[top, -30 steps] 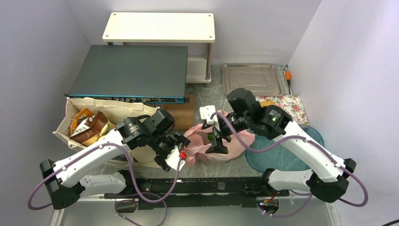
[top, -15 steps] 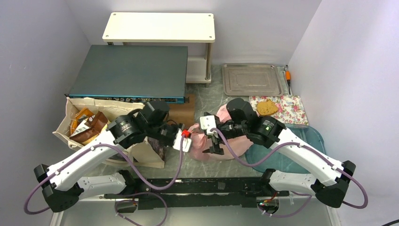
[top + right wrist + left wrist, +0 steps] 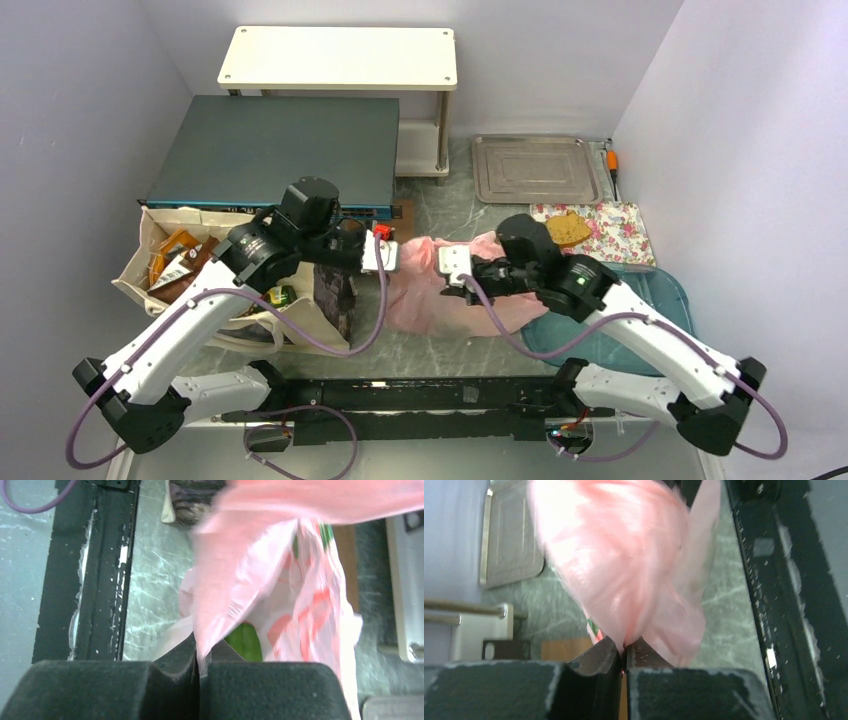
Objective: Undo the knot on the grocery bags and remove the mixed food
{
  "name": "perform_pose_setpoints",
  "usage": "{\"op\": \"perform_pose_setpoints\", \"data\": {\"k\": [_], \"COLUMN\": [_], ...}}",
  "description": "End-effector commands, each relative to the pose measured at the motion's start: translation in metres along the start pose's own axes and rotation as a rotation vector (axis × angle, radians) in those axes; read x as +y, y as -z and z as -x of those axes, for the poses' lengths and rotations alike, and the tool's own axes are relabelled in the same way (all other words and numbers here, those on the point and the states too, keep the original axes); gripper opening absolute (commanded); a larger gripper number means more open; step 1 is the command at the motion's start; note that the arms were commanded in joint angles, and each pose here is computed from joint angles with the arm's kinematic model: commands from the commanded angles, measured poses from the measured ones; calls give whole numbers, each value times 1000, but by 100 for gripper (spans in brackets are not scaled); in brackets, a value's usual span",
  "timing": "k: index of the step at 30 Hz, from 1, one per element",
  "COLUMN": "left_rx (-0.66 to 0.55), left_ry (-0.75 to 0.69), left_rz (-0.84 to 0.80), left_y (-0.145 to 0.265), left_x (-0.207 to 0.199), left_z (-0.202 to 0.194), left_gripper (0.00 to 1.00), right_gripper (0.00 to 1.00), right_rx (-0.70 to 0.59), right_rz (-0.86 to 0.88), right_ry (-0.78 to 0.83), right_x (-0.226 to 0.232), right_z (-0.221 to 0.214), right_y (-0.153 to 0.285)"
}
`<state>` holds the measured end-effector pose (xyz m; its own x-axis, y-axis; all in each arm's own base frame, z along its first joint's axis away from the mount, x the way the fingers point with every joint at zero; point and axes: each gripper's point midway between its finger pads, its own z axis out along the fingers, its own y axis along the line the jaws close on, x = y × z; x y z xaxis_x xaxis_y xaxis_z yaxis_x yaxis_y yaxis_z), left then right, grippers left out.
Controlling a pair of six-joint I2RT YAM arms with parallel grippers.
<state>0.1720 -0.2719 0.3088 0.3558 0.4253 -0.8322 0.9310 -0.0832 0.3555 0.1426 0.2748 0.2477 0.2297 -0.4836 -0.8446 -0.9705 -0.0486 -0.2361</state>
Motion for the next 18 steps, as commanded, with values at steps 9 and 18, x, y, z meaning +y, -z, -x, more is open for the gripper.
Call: {"op": "perform_pose_setpoints", "data": {"k": [9, 18], "left_rx": [142, 140], "left_ry": [-81, -391], "left_rz": [9, -58], "left_y": [16, 19], "left_x": [19, 5], "left_z": [-43, -49], "left_gripper": [15, 9], "right_gripper": [0, 96], "right_rx": [2, -19], "right_rz": [-14, -253], "right_ry": [-22, -15], "right_x": [15, -27], "right_z": [-2, 54], "right_y": [33, 87]}}
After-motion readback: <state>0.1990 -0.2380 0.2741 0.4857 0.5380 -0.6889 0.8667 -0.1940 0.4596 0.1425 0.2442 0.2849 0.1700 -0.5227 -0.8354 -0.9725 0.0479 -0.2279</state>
